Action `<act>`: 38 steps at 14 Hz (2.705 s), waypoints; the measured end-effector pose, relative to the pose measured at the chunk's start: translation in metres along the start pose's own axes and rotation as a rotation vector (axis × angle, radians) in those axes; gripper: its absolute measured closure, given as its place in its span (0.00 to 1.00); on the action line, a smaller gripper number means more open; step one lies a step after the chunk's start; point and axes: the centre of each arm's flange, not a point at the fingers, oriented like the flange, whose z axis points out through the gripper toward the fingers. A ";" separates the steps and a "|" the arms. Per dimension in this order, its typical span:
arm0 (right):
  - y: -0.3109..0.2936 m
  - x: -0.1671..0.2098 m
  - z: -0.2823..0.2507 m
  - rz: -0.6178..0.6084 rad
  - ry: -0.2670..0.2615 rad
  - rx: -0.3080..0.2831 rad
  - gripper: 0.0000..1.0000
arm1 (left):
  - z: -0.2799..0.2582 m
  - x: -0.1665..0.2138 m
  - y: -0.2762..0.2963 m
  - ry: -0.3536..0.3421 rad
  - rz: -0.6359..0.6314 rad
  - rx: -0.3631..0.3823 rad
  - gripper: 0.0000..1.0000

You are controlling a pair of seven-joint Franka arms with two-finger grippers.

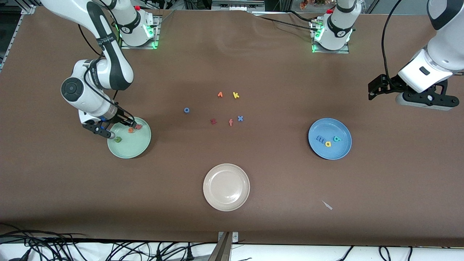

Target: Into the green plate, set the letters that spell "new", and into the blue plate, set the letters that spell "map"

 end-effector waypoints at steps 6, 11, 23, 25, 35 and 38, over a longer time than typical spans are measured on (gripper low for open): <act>-0.032 0.010 -0.053 -0.061 -0.017 0.005 0.00 | -0.026 -0.015 0.003 -0.039 0.002 -0.005 0.00; -0.061 0.032 -0.199 -0.214 0.004 -0.060 0.00 | -0.021 -0.013 -0.005 -0.050 -0.010 -0.007 0.00; -0.010 0.060 -0.281 -0.482 -0.051 -0.089 0.00 | -0.016 -0.008 -0.002 -0.061 -0.005 -0.008 0.00; -0.008 0.061 -0.280 -0.481 -0.058 -0.076 0.00 | -0.016 -0.009 -0.002 -0.065 -0.005 -0.008 0.00; 0.000 0.065 -0.281 -0.473 -0.059 -0.071 0.00 | -0.014 -0.011 0.000 -0.087 -0.002 -0.008 0.00; 0.000 0.068 -0.296 -0.473 -0.026 -0.064 0.00 | -0.014 -0.011 0.001 -0.088 0.000 -0.008 0.00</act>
